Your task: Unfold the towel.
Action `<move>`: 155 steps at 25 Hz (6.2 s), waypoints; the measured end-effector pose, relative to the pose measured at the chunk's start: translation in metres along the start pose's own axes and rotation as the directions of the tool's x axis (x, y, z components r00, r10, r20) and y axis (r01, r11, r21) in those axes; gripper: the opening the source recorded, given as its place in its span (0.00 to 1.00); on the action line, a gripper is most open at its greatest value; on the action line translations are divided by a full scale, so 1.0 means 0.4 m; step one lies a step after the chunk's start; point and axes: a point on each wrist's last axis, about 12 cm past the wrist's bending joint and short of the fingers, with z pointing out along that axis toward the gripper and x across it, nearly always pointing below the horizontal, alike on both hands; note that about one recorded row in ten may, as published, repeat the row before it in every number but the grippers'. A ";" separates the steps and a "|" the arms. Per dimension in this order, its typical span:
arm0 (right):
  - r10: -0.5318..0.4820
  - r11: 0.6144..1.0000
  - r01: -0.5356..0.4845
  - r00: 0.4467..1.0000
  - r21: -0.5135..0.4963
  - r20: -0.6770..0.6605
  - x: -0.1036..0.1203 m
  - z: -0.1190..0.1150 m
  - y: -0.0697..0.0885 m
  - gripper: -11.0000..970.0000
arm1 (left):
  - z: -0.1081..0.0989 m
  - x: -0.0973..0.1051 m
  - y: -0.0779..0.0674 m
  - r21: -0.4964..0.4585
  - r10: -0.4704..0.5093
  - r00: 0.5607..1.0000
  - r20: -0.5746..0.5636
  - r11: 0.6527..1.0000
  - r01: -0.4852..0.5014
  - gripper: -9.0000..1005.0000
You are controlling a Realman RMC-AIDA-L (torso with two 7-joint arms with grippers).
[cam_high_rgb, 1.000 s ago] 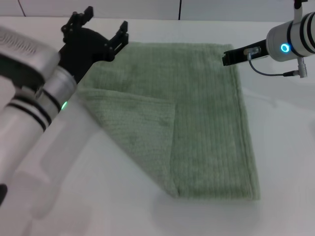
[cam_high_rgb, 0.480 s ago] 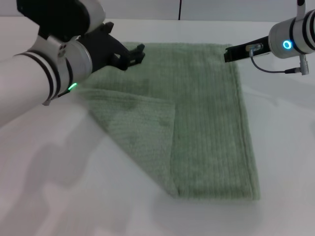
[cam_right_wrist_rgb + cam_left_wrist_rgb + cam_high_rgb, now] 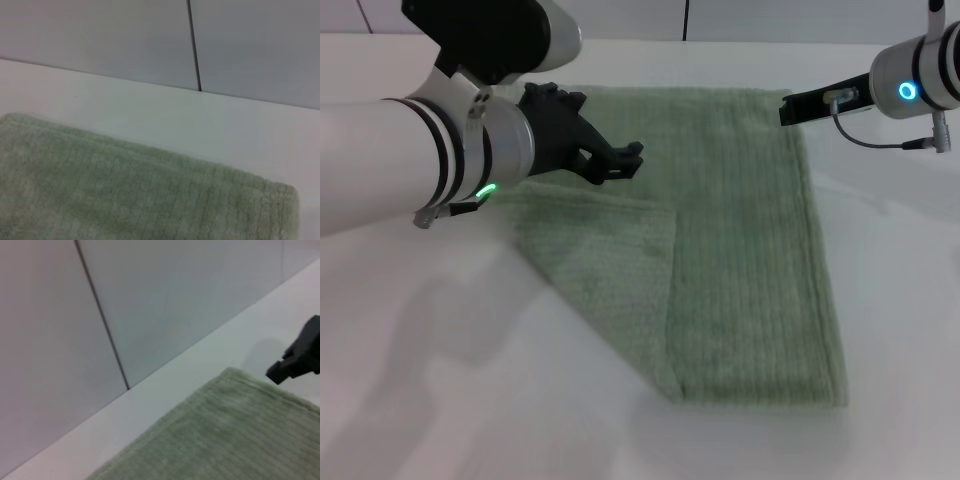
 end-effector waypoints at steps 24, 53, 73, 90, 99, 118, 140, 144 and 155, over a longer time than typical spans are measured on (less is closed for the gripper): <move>0.002 1.000 -0.002 1.000 0.018 0.017 0.003 0.008 -0.006 0.01 | 0.012 -0.008 -0.022 0.055 0.050 0.996 -0.071 0.997 -0.046 0.82; 0.024 0.998 -0.025 1.000 0.051 0.014 0.037 0.043 -0.019 0.01 | 0.047 -0.007 -0.053 0.100 0.104 0.990 -0.099 0.991 -0.094 0.82; 0.029 0.998 -0.028 1.000 0.063 -0.003 0.057 0.056 -0.023 0.01 | 0.055 -0.011 -0.096 0.143 0.151 0.984 -0.092 0.980 -0.137 0.82; 0.023 0.998 -0.022 1.000 0.060 -0.008 0.054 0.057 -0.019 0.01 | 0.060 -0.015 -0.107 0.153 0.166 0.982 -0.086 0.977 -0.152 0.82; 0.025 0.998 -0.025 1.000 0.064 -0.011 0.058 0.059 -0.021 0.01 | 0.080 -0.005 -0.106 0.143 0.173 0.982 -0.077 0.976 -0.161 0.82; 0.032 0.998 -0.032 0.999 0.059 -0.009 0.054 0.057 -0.019 0.01 | 0.187 0.012 -0.110 0.149 0.179 0.972 -0.152 0.976 -0.156 0.82; 0.033 0.998 -0.032 0.999 0.058 -0.011 0.054 0.057 -0.018 0.01 | 0.224 0.021 -0.095 0.134 0.176 0.963 -0.205 0.979 -0.151 0.82; 0.033 0.998 -0.032 0.999 0.058 -0.011 0.054 0.057 -0.018 0.01 | 0.224 0.021 -0.097 0.138 0.182 0.960 -0.212 0.978 -0.156 0.82; 0.032 0.998 -0.032 0.999 0.059 -0.011 0.054 0.057 -0.018 0.01 | 0.224 0.022 -0.099 0.142 0.188 0.957 -0.219 0.977 -0.159 0.82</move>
